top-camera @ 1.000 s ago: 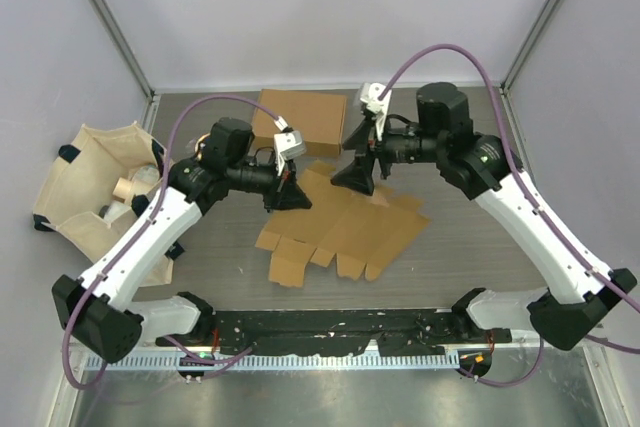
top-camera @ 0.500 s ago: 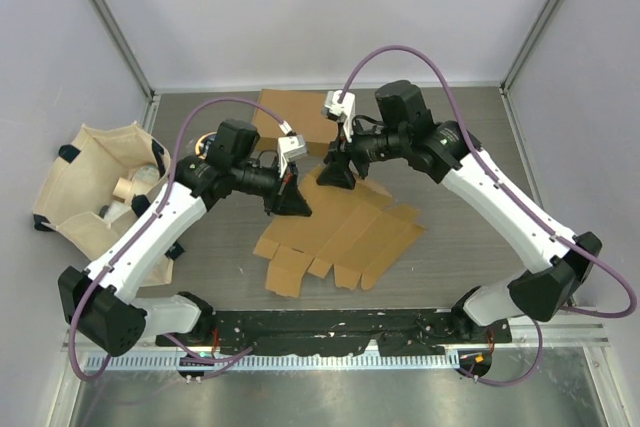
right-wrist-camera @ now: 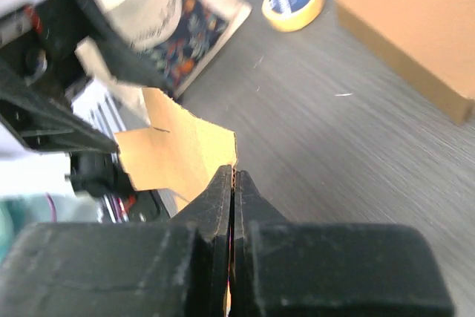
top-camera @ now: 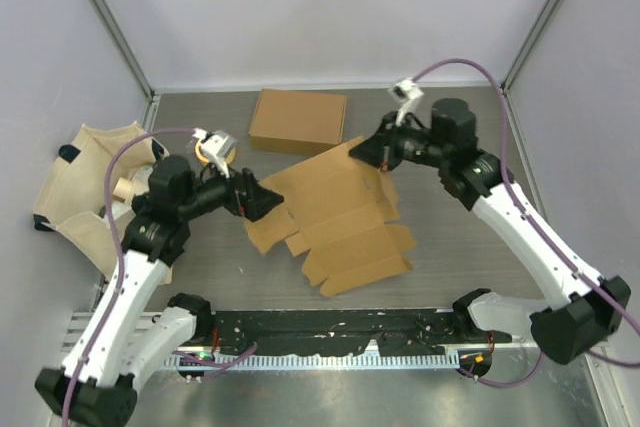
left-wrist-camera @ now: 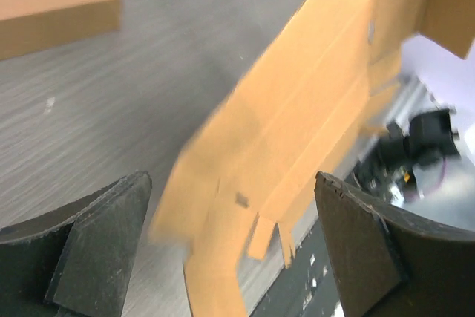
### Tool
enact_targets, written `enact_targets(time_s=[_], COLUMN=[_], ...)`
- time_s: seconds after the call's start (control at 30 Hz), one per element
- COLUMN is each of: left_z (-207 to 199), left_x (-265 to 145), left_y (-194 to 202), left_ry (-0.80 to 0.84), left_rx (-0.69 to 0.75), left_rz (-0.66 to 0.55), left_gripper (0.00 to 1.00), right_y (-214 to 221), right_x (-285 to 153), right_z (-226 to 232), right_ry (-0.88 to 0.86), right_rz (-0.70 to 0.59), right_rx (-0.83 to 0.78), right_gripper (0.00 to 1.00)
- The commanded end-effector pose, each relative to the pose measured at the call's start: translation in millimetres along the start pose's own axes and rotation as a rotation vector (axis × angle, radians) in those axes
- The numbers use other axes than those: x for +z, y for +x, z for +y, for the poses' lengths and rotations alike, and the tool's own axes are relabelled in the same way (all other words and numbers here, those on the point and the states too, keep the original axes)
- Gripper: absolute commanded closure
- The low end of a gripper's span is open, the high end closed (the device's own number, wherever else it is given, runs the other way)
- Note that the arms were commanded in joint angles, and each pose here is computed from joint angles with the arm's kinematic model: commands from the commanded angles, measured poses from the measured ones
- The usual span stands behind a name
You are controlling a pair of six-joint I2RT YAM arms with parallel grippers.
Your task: Fold the paper box
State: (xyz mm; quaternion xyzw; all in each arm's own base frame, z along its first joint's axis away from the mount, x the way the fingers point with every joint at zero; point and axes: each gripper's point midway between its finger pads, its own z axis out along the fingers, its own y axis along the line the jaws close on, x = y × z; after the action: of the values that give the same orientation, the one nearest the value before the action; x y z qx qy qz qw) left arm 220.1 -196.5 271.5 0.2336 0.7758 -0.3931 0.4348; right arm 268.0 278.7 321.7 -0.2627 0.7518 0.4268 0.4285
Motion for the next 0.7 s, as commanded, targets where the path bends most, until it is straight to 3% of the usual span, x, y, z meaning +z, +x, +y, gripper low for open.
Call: enact_targets(time_s=[0.0, 0.07, 0.37, 0.47, 0.5, 0.6, 0.63, 0.67], left_z=[20, 31, 25, 15, 16, 7, 4, 5], left_x=[-15, -13, 9, 12, 15, 16, 15, 16], left_y=[-36, -32, -70, -72, -70, -65, -64, -61], left_ry=[-0.117, -0.146, 0.064, 0.137, 0.145, 0.199, 0.217, 0.215], left_rx=[-0.144, -0.178, -0.239, -0.225, -0.227, -0.194, -0.179, -0.18], left_rz=[-0.32, -0.347, -0.448, -0.419, -0.4, -0.359, -0.346, -0.33], left_gripper=[0.03, 0.03, 0.09, 0.35, 0.57, 0.87, 0.93, 0.98], right_y=[-61, -43, -34, -30, -29, -30, -31, -11], right_x=[-48, -50, -67, -70, -71, -76, -77, -78], right_z=[-3, -3, -5, -9, -12, -19, -27, -46], right_ry=[-0.065, -0.136, -0.16, -0.141, -0.133, -0.104, -0.063, 0.041], right_rz=[-0.326, -0.289, -0.316, -0.312, -0.312, -0.314, -0.315, -0.235], right_rx=[0.154, 0.234, 0.211, 0.209, 0.214, 0.21, 0.135, 0.159], right_gripper=[0.99, 0.99, 0.99, 0.99, 0.99, 0.98, 0.87, 0.78])
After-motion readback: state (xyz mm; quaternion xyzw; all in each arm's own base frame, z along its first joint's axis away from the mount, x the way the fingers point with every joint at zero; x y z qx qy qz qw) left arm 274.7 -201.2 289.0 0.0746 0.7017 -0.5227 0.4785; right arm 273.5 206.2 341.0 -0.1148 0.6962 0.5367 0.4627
